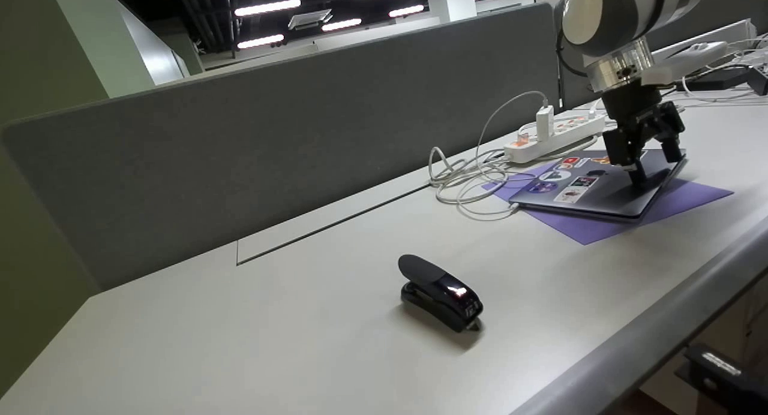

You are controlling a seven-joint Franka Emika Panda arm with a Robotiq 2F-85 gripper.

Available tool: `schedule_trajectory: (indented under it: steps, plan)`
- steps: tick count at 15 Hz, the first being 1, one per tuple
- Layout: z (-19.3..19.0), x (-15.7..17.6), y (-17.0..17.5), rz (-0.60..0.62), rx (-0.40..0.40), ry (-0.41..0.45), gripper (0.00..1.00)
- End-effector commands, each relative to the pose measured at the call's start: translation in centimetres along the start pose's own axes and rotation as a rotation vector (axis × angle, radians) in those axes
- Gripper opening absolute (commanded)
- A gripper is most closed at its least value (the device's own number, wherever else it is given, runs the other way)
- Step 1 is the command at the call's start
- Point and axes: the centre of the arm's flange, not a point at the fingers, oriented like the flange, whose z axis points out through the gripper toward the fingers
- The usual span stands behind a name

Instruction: Close the laptop

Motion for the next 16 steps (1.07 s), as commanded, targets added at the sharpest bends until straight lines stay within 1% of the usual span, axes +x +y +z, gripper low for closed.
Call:
schedule_trajectory:
  steps: [1,5,7,11,13,16]
  plan:
    - [0.8,-0.2,0.1,0.055,-0.044,0.012,1.00]
    - [1.5,-0.1,0.3,0.079,-0.056,0.001,1.00]
    - [0.9,-0.4,0.2,0.086,-0.035,-0.005,1.00]
    - [-2.7,-1.4,-0.2,0.109,0.027,0.009,1.00]
    - [-5.1,-1.9,-0.4,0.102,0.043,0.048,1.00]
    - [-9.3,-3.0,-0.7,0.083,0.047,0.110,1.00]
